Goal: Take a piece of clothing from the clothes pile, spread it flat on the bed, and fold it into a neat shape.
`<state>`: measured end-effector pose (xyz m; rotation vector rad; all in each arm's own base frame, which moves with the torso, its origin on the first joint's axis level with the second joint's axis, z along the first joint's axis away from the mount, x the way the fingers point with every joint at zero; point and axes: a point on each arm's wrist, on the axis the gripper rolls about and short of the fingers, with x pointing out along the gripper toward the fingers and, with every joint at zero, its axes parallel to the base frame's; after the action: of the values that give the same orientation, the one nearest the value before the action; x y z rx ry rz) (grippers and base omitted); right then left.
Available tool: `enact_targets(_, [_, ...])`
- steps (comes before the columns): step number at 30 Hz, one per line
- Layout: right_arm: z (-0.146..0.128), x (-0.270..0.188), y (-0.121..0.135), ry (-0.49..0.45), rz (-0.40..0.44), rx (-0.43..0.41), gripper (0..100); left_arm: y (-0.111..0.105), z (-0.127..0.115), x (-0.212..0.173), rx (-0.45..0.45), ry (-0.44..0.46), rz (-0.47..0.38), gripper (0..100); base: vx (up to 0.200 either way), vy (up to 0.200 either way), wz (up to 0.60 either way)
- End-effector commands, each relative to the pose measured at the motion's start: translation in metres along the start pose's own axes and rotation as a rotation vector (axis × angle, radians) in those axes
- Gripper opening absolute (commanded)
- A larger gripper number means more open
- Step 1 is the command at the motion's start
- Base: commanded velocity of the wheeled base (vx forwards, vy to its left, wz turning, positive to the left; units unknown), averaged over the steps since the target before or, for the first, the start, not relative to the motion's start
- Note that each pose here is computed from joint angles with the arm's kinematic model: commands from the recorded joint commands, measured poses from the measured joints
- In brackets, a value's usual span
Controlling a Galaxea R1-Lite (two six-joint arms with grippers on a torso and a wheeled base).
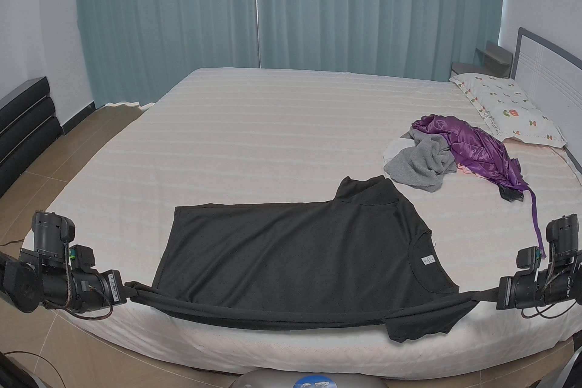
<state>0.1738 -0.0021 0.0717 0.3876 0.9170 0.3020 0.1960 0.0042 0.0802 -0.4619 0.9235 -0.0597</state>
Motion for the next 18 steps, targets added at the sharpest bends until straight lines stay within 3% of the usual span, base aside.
enact_targets(1, [0.01,0.019,-0.005,0.052,0.0,0.016,0,0.002,0.008,0.02,-0.016,0.05,0.018,0,0.0,0.0,0.0])
enact_targets(18, [0.042,0.059,-0.011,0.087,0.013,0.052,0,0.006,0.032,0.058,-0.026,0.087,0.036,0,0.0,0.0,0.0])
